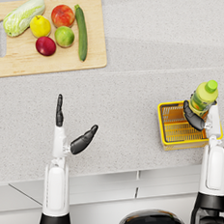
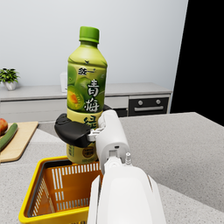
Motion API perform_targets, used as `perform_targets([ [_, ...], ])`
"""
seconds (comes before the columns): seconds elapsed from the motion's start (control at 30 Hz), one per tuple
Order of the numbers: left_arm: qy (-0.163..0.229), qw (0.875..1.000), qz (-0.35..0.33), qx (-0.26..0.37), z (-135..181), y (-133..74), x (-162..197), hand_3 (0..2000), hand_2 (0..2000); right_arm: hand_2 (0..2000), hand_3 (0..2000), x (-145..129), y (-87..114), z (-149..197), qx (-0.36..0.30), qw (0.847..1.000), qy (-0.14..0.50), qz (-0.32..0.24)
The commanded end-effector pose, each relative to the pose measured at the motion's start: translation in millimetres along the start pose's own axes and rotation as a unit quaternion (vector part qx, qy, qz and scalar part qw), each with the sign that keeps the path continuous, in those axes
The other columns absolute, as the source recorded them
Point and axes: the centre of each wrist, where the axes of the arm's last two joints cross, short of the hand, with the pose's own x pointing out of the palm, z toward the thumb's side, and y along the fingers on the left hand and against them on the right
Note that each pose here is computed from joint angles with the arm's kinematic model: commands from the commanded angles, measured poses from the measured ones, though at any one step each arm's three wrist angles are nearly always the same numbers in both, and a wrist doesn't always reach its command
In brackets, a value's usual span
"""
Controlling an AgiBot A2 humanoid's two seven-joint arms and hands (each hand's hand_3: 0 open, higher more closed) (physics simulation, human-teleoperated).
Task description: Pick up the green tea and place it into the yellow basket
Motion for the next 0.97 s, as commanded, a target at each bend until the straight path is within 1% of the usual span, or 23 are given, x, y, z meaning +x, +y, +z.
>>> perform_targets([
  [0.03, -0.004, 1.0, 0.002, 0.008, 2.9, 7.5, 0.9, 0, 0, 0, 1020, 5.0, -4.4, 5.2, 0.0, 1.0, 0.005, 0.01],
  [0.07, -0.006, 1.0, 0.001, 0.006, 1.7, 10.4, 2.7, 0, 0, 0, 693, 8.9, -4.0, 7.4, -0.009, 1.0, 0.007, 0.011],
  [0.13, -0.015, 1.0, 0.006, 0.02, 7.6, 28.6, 3.9, 0, 0, 0, 40, 22.5, 0.2, 28.1, -0.124, 0.992, 0.01, 0.005],
  [0.17, -0.02, 0.999, 0.014, 0.032, 13.6, 41.0, 1.7, 0, 0, 0, 0, 24.7, 0.3, 41.4, -0.17, 0.985, 0.01, 0.001],
  [0.23, -0.026, 0.998, 0.03, 0.054, 26.9, 60.5, -5.1, 0, 0, 0, 0, 19.4, -5.4, 70.6, -0.239, 0.971, 0.011, -0.017],
  [0.3, -0.029, 0.996, 0.05, 0.071, 37.9, 73.8, -17.0, 0, 0, 0, 0, 12.8, -10.2, 86.6, -0.273, 0.962, 0.01, -0.032],
  [0.33, -0.032, 0.995, 0.063, 0.07, 37.8, 76.7, -23.4, 0, 0, 0, 0, 9.7, -12.5, 90.6, -0.28, 0.959, 0.01, -0.038],
  [0.37, -0.034, 0.995, 0.075, 0.062, 33.1, 77.0, -30.1, 0, 0, 0, 0, 6.9, -13.7, 90.6, -0.282, 0.958, 0.005, -0.045],
  [0.43, -0.037, 0.994, 0.091, 0.05, 25.8, 71.3, -37.8, 0, 0, 0, 0, 3.3, -16.1, 86.4, -0.276, 0.96, 0.002, -0.053],
  [0.47, -0.037, 0.993, 0.098, 0.05, 24.3, 64.7, -40.7, 0, 0, 0, 0, 2.6, -18.1, 82.3, -0.269, 0.962, 0.001, -0.054],
  [0.53, -0.038, 0.994, 0.098, 0.04, 17.7, 57.7, -39.2, 0, 0, 0, 0, 5.4, -22.6, 75.3, -0.255, 0.966, 0.001, -0.05],
  [0.57, -0.038, 0.995, 0.087, 0.038, 17.4, 60.8, -33.5, 0, 0, 0, 0, 6.3, -17.4, 73.2, -0.258, 0.965, 0.002, -0.049],
  [0.7, -0.04, 0.994, 0.095, 0.032, 13.1, 56.0, -36.2, 0, 0, 0, 0, 6.3, -20.8, 69.5, -0.25, 0.967, 0.001, -0.049],
  [0.97, -0.04, 0.994, 0.097, 0.03, 11.9, 54.5, -37.1, 0, 0, 0, 0, 6.4, -21.9, 68.3, -0.247, 0.968, 0.001, -0.049],
])
